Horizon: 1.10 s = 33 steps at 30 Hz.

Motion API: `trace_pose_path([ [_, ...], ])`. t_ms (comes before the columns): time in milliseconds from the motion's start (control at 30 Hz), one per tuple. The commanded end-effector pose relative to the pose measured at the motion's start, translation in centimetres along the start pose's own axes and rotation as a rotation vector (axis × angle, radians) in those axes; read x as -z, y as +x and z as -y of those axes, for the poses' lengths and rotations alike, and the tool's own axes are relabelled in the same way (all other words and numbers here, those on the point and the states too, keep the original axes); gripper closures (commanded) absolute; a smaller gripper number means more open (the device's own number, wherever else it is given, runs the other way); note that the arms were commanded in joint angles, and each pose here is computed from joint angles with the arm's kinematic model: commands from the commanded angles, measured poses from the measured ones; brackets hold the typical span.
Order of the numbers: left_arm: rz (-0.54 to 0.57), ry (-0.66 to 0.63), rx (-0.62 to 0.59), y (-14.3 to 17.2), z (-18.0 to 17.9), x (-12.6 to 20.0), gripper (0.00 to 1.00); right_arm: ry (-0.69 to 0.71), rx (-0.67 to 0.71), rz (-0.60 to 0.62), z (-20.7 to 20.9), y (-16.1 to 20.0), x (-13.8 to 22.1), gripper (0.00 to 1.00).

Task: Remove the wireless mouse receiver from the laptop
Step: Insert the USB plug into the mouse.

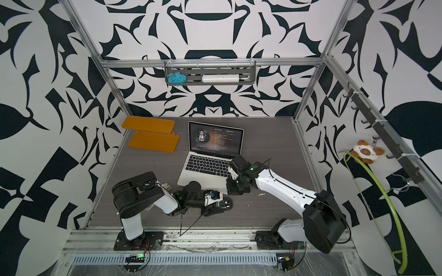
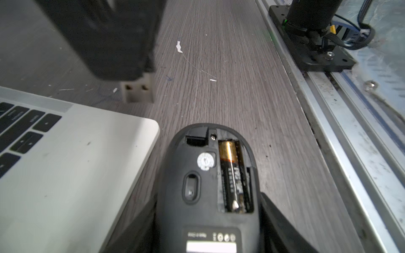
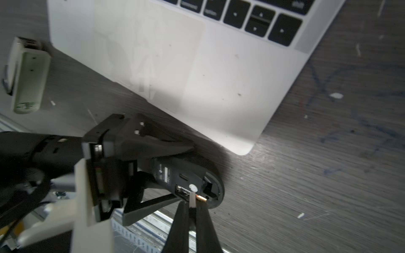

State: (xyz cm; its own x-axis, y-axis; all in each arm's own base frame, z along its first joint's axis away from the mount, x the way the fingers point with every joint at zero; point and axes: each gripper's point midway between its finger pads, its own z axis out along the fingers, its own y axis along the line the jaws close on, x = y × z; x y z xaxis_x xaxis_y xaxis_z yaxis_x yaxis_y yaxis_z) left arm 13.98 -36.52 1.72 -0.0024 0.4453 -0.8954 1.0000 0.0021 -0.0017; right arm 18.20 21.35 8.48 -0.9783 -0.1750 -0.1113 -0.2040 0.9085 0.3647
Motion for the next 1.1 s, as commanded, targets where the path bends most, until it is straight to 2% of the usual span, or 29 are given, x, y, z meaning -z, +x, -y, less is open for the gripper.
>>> trace_pose_path([
  [0, -0.227, 0.039, 0.161, 6.5, 1.9, 0.7, 0.97, 0.061, -0.011, -0.034, 1.0, 0.7, -0.1, 1.00],
  [500, -0.238, 0.042, 0.153, 6.7, 1.9, 0.7, 0.98, -0.027, -0.017, -0.082, 0.0, 1.6, -2.0, 1.00],
  [1067, -0.250, 0.048, 0.158, 6.9, 1.9, 0.6, 0.98, -0.043, -0.034, -0.080, 0.3, 2.3, -3.3, 1.00],
])
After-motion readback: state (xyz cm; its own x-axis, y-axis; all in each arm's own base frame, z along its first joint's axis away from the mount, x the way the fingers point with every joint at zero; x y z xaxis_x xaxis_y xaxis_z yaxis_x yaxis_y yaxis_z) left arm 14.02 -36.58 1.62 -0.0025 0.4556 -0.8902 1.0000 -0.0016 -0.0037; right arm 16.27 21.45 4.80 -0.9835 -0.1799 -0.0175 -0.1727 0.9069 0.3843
